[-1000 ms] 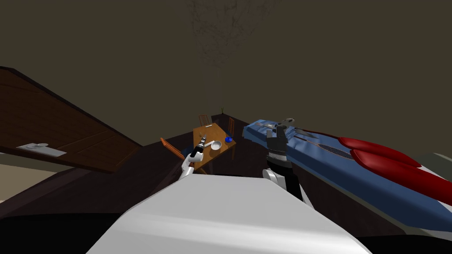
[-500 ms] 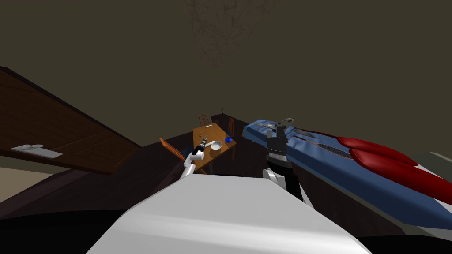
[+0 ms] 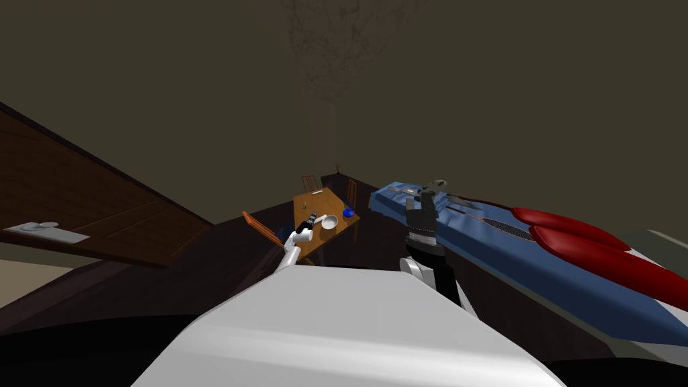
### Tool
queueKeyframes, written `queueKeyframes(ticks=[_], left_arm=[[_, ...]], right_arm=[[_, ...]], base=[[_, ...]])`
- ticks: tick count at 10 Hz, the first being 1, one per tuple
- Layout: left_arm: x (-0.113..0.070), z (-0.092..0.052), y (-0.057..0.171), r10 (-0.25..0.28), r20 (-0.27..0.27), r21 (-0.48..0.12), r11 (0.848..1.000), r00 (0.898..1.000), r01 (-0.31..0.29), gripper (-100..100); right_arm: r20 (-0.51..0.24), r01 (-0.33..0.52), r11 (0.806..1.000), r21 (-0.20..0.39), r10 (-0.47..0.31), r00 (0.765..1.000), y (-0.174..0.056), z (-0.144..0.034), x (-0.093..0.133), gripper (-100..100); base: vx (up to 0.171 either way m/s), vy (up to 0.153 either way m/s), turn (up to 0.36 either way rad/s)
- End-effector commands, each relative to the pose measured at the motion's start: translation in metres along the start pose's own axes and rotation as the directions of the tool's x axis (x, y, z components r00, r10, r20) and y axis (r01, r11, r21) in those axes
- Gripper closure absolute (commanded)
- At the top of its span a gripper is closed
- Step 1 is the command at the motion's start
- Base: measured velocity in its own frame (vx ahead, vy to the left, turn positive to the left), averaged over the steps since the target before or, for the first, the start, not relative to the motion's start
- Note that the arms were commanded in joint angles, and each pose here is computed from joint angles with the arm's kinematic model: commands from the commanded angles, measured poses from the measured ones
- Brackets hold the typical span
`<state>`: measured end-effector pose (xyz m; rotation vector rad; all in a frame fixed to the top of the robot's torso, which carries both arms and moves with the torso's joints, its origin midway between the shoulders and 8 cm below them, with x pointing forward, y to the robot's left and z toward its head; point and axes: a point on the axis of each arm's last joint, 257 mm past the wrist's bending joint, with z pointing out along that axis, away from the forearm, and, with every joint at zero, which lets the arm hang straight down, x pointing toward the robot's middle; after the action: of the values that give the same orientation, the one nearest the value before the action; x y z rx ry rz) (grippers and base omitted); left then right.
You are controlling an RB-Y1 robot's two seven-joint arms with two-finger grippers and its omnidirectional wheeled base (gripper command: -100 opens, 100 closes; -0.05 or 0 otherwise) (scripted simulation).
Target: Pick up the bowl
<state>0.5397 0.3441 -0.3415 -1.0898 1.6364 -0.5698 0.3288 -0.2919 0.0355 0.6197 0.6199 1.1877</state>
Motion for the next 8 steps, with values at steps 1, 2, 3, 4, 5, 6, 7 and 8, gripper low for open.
queueKeyframes(ticks=[1, 2, 3, 4, 5, 6, 7, 8], left_arm=[[0.009, 0.008, 0.01, 0.005, -0.03, -0.045, 0.999, 1.0, -0.007, -100], [0.012, 0.008, 0.016, 0.005, -0.036, -0.058, 0.998, 0.999, -0.007, -100], [0.019, 0.013, 0.018, 0.007, -0.058, -0.082, 0.997, 0.998, -0.012, -100], [0.023, 0.013, 0.027, 0.006, -0.066, -0.099, 0.995, 0.998, -0.013, -100], [0.031, 0.018, 0.03, 0.007, -0.091, -0.124, 0.992, 0.996, -0.018, -100], [0.034, 0.017, 0.037, 0.006, -0.098, -0.138, 0.99, 0.995, -0.019, -100], [0.045, 0.02, 0.043, 0.004, -0.127, -0.169, 0.985, 0.992, -0.026, -100], [0.055, 0.023, 0.047, 0.002, -0.154, -0.194, 0.981, 0.988, -0.032, -100]], right_arm=[[0.0, 0.0, 1.0, 0.0, 0.0, 1.0, 0.0, 0.0, 0.0, 0], [0.0, 0.0, 1.0, 0.0, 0.0, 1.0, 0.0, 0.0, 0.0, 0], [0.0, 0.0, 1.0, 0.0, 0.0, 1.0, 0.0, 0.0, 0.0, 0], [0.0, 0.0, 1.0, 0.0, 0.0, 1.0, 0.0, 0.0, 0.0, 0], [0.0, 0.0, 1.0, 0.0, 0.0, 1.0, 0.0, 0.0, 0.0, 0], [0.0, 0.0, 1.0, 0.0, 0.0, 1.0, 0.0, 0.0, 0.0, 0], [0.0, 0.0, 1.0, 0.0, 0.0, 1.0, 0.0, 0.0, 0.0, 0], [0.0, 0.0, 1.0, 0.0, 0.0, 1.0, 0.0, 0.0, 0.0, 0]], base=[[0.007, 0.018, -0.014], [0.006, 0.016, -0.012], [0.001, 0.016, -0.014], [0.003, 0.014, -0.01], [0.007, 0.017, -0.013], [0.008, 0.014, -0.013], [0.007, 0.015, -0.013], [0.01, 0.022, -0.021]])
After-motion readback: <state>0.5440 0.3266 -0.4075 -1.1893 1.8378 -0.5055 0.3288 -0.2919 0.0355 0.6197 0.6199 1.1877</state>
